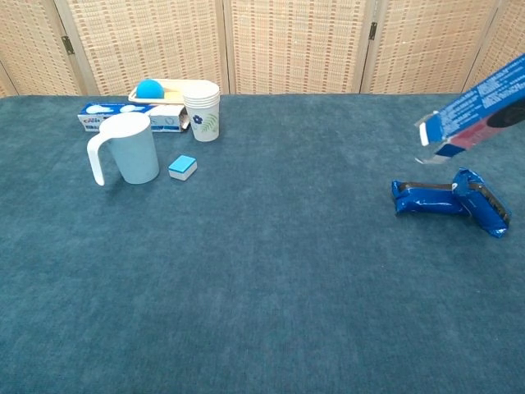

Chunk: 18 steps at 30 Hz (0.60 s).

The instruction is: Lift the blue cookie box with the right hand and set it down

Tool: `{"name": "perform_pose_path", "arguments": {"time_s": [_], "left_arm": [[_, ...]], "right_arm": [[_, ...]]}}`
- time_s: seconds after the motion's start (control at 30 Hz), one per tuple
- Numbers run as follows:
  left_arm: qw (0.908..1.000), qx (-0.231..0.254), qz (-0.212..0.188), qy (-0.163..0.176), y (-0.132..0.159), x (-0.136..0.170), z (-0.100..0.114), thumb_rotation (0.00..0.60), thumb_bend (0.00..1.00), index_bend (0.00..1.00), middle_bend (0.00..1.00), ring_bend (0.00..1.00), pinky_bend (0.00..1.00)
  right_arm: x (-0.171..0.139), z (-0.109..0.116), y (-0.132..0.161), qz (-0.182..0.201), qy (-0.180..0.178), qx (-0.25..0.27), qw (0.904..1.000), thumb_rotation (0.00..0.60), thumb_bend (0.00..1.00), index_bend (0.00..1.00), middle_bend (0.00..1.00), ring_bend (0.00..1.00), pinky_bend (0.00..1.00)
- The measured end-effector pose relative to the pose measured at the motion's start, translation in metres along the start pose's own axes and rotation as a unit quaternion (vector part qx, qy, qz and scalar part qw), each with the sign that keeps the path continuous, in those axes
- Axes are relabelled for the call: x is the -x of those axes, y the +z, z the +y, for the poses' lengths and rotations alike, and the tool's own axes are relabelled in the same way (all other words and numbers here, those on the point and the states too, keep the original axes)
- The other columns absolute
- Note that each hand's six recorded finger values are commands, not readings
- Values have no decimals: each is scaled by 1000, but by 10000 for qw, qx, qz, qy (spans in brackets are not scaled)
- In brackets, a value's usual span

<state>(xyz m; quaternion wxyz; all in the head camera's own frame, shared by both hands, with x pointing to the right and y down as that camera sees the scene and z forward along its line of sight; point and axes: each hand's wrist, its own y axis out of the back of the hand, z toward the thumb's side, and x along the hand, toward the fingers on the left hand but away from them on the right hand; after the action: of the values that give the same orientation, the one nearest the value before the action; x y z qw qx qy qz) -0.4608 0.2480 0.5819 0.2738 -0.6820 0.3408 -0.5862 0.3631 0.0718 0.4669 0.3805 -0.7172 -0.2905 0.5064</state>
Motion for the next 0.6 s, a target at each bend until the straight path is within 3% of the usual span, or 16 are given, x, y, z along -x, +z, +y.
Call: {"name": "perform_pose_path", "arguments": {"time_s": [0.13, 0.23, 0.37, 0.6], "left_arm": [[10000, 41, 6, 4, -1, 0, 1, 600, 386, 174, 86, 97, 183], [10000, 91, 18, 13, -2, 1, 2, 600, 385, 174, 86, 98, 183], [9999, 100, 3, 35, -3, 1, 4, 600, 386, 175, 86, 98, 182], [9999, 59, 16, 80, -2, 3, 3, 600, 386, 175, 86, 99, 181]], "right_arm": [[7, -15, 4, 360, -211, 904, 9950, 600, 129, 539, 398, 357, 44], [14, -41, 7, 639, -249, 1494, 9864, 600, 128, 539, 398, 360, 46], [22, -87, 12, 900, -276, 1894, 9774, 600, 128, 539, 398, 362, 46], [35, -165, 14, 994, -429, 2167, 9702, 600, 129, 539, 398, 361, 46]]}}
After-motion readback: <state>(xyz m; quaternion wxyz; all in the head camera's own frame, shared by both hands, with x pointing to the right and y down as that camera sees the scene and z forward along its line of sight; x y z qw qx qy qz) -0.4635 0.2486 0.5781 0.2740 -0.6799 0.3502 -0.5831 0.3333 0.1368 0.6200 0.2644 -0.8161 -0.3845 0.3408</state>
